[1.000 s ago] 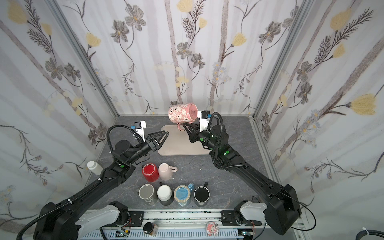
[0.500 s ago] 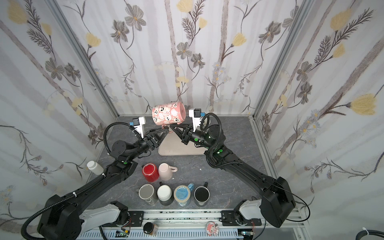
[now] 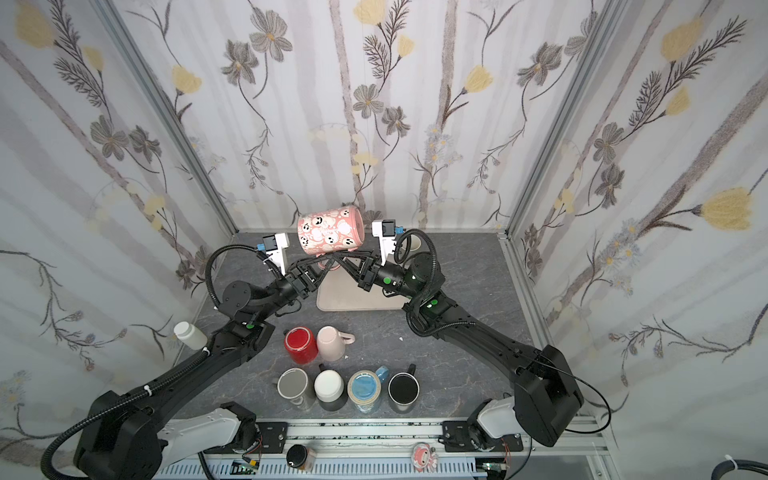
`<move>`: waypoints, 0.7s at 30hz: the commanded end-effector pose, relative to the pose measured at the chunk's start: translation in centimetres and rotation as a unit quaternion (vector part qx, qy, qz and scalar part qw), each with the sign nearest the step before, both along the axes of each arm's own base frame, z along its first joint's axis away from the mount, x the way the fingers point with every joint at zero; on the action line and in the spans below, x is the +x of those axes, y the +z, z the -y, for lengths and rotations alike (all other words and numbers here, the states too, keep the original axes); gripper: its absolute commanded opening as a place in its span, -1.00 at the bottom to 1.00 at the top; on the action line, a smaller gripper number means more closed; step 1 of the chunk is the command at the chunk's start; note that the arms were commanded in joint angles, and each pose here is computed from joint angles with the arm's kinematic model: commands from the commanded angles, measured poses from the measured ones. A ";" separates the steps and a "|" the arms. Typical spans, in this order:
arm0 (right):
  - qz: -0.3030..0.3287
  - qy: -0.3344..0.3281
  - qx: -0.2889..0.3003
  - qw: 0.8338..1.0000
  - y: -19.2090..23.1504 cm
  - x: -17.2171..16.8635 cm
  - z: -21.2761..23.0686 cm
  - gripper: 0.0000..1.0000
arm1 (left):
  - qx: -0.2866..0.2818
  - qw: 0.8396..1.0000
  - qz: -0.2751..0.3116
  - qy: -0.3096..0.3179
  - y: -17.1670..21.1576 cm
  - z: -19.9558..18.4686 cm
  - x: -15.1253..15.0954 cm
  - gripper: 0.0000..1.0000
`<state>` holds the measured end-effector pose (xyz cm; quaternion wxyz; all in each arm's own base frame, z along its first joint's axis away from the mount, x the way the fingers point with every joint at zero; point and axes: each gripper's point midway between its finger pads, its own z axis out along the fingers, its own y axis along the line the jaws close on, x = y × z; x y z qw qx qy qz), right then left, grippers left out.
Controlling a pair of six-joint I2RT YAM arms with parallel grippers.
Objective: Turn the mug right side up
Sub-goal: 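Grasp the pink mug's handle with the left gripper while the right gripper holds it, then carry the pink mug upright to the tray's far corner while the right arm withdraws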
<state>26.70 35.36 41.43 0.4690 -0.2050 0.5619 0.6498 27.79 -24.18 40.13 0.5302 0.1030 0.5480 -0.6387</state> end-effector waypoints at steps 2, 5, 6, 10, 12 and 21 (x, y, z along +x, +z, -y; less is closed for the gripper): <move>0.029 -0.013 0.019 0.999 1.3 -0.3 0.5 -1.00 | -0.007 1.000 0.018 0.020 1.3 -0.4 0.1 -0.99; 0.027 -0.037 0.001 0.999 0.8 0.2 0.8 -0.91 | 0.004 0.999 0.013 0.033 1.2 -0.3 0.5 -1.00; 0.026 -0.046 -0.006 0.999 0.6 0.3 1.0 -0.79 | 0.010 0.999 0.007 0.041 1.1 -0.3 0.8 -1.00; 0.023 -0.104 -0.042 0.993 -0.7 1.1 2.5 -0.18 | 0.051 0.995 -0.021 0.078 0.2 0.3 2.2 -1.00; 0.018 -0.134 -0.059 0.989 -1.5 1.4 3.5 0.09 | 0.073 0.992 -0.034 0.095 -0.2 0.6 3.0 -1.00; -0.011 -0.254 -0.132 0.958 -5.1 2.3 9.1 0.26 | 0.161 0.974 -0.057 0.150 -1.8 2.1 5.4 -1.00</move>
